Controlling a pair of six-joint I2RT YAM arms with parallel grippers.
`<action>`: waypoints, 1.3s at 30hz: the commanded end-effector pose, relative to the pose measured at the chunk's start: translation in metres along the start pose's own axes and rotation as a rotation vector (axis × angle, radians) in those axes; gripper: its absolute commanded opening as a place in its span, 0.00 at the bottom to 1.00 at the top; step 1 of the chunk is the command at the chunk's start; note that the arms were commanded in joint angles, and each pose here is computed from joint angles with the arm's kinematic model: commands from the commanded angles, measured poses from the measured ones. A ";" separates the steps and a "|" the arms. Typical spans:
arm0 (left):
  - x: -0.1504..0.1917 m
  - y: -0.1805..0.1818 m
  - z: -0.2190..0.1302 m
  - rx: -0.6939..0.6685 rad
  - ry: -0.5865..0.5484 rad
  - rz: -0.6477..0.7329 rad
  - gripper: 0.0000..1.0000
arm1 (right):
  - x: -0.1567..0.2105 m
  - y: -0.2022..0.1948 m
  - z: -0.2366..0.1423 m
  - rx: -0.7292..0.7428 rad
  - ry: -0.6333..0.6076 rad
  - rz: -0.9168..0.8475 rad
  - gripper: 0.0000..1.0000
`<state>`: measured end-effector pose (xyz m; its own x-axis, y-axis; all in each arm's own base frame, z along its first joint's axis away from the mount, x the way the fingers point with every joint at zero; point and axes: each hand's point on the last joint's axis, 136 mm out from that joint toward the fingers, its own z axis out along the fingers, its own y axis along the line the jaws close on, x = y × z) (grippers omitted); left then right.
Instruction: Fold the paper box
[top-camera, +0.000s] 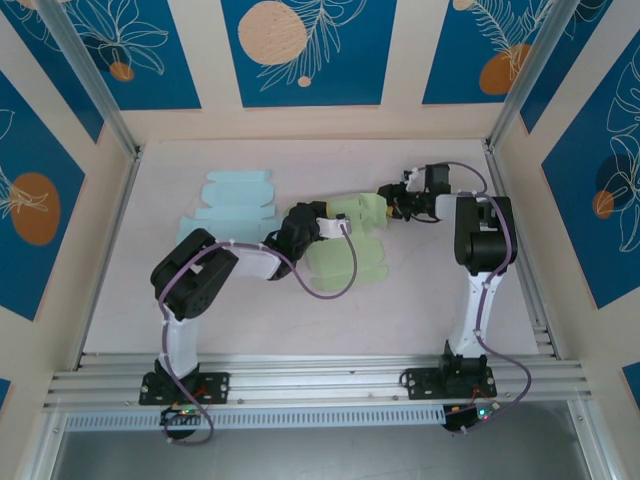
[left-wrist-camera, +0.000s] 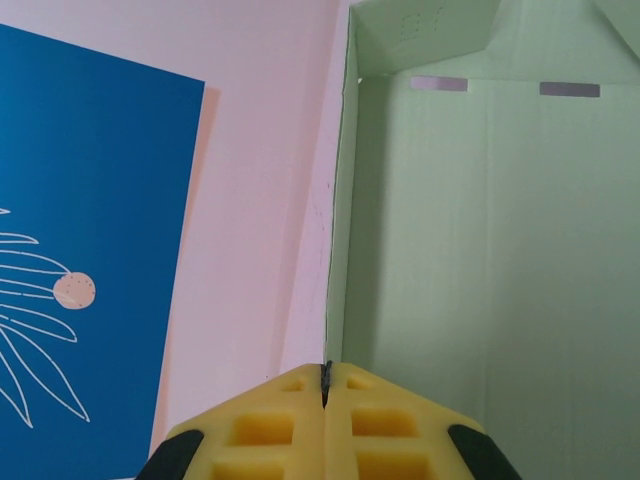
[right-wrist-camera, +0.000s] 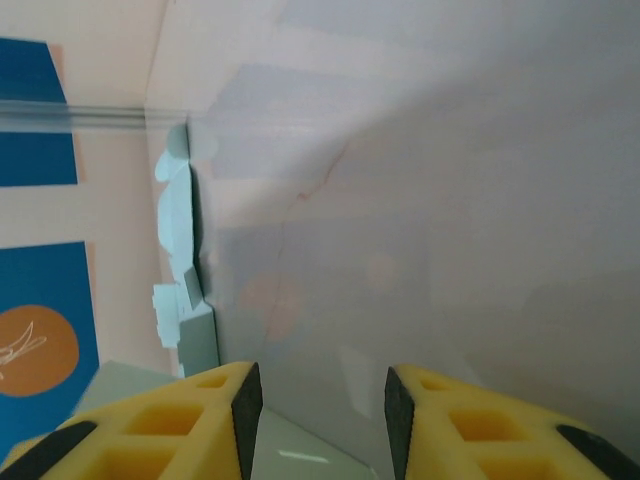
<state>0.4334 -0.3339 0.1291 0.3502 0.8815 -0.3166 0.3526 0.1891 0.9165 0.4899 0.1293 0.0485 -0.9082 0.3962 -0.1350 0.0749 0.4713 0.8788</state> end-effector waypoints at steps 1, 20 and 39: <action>-0.005 0.002 -0.001 -0.022 -0.009 0.004 0.00 | 0.014 0.014 -0.011 -0.052 0.016 -0.018 0.41; -0.005 -0.005 0.002 0.004 -0.010 -0.019 0.00 | 0.066 0.022 -0.015 0.035 -0.042 -0.138 0.42; -0.005 -0.009 -0.003 -0.008 -0.035 -0.013 0.00 | 0.094 0.028 -0.028 0.141 -0.121 -0.275 0.48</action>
<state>0.4310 -0.3319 0.1250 0.3501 0.8777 -0.3272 0.3505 0.2013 0.9147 0.3986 0.1570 0.0618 -0.8685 0.3432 -0.3576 -0.0529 0.6532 0.7553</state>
